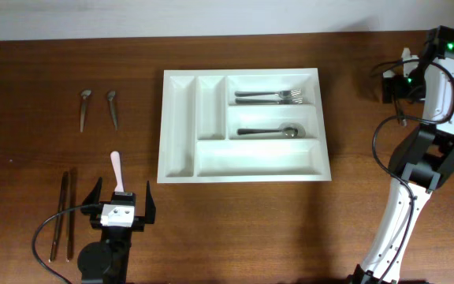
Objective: Pack container
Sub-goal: 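Move the right gripper back over the remaining silver spoon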
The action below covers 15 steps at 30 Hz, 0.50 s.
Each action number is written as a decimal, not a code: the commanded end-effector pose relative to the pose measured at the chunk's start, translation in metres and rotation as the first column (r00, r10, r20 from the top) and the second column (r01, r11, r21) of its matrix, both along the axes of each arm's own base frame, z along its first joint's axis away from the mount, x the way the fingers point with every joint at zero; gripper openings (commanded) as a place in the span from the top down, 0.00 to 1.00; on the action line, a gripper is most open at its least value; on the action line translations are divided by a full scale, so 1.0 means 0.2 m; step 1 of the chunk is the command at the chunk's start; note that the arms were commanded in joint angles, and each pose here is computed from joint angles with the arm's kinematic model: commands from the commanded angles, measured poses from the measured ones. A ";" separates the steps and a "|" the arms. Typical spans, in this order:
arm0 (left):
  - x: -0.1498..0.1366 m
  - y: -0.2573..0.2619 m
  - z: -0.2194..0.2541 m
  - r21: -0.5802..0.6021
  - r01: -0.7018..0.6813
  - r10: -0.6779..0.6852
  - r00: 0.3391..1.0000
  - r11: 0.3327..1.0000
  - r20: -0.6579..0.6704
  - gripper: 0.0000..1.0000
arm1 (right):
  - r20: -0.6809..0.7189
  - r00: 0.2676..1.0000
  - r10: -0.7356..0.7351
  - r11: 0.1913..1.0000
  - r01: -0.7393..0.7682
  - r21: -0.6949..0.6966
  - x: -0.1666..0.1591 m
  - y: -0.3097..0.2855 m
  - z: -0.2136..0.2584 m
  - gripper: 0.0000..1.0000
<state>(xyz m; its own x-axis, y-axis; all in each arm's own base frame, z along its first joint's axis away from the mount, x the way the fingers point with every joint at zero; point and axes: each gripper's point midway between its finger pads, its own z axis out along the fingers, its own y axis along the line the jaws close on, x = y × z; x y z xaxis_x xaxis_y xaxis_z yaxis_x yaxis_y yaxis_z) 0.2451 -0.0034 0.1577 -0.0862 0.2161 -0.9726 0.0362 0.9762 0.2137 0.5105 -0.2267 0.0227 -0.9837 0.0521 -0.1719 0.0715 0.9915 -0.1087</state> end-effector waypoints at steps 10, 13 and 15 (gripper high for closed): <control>0.00 0.01 -0.01 0.002 -0.012 0.012 1.000 1.000 0.003 0.01 | -0.002 0.998 0.064 0.998 -0.064 0.023 0.03 0.01 -0.11 0.01; 0.00 0.01 -0.01 0.002 -0.012 0.012 1.000 1.000 0.003 0.01 | -0.008 0.998 0.065 0.997 -0.065 0.031 0.02 0.02 -0.15 0.01; 0.00 0.01 -0.01 0.002 -0.012 0.012 1.000 1.000 0.003 0.01 | -0.012 0.998 0.066 0.997 -0.065 0.034 0.02 0.02 -0.17 0.01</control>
<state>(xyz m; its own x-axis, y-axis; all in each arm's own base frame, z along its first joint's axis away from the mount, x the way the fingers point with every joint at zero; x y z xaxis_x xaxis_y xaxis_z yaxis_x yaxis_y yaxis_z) 0.2451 -0.0034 0.1577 -0.0862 0.2157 -0.9726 0.0361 0.9763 0.2134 0.5173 -0.2305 0.0097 -0.9820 0.0099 -0.1884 0.0302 0.9940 -0.1051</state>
